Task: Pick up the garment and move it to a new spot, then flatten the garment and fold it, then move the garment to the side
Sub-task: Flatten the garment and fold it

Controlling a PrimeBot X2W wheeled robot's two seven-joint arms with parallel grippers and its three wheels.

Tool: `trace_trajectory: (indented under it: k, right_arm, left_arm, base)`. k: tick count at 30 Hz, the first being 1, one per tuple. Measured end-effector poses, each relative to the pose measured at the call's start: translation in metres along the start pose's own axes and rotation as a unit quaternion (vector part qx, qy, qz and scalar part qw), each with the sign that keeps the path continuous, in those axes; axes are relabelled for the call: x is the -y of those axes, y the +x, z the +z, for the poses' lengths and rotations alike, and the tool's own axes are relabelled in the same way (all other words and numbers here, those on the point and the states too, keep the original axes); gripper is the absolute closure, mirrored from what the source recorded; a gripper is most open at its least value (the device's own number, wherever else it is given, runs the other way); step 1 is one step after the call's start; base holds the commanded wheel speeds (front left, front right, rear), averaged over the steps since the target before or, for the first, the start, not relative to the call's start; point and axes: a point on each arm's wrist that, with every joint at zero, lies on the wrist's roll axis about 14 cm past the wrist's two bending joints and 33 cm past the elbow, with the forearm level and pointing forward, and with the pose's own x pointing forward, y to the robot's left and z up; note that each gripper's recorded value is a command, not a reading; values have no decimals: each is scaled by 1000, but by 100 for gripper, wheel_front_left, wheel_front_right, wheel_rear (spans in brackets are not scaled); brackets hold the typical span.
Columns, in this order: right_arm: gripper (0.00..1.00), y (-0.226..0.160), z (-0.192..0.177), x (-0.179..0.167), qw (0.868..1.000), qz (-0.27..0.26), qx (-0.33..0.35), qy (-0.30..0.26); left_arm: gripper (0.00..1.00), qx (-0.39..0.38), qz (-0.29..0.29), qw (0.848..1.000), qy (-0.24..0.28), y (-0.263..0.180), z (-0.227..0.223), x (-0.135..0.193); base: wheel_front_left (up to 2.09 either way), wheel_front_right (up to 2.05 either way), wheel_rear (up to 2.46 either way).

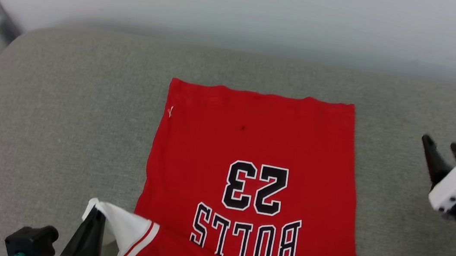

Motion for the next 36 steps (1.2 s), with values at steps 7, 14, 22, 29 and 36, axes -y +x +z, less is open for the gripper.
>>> trace_trajectory:
  k: [7,14,22,29,36]
  right_arm:
    - [0,93,11,-20,996,21,-86,-11]
    - [0,148,-39,-39,965,32,-257,-33]
    - [0,175,-101,-52,926,41,-374,-24]
    - [69,178,-112,-54,912,40,-408,-23]
    - [100,172,-96,-61,916,44,-395,-59]
  left_arm:
    - [100,13,-3,1000,-12,31,1,9]
    - [100,0,11,1000,-9,51,-12,1]
    - [100,-21,26,999,-12,63,-33,-8]
    - [100,-30,40,999,-9,61,-40,-16]
    - [100,-22,39,999,-10,58,-35,-16]
  base:
    - [0,0,0]
    - [0,0,0]
    - [0,0,0]
    - [0,0,0]
    - [0,0,0]
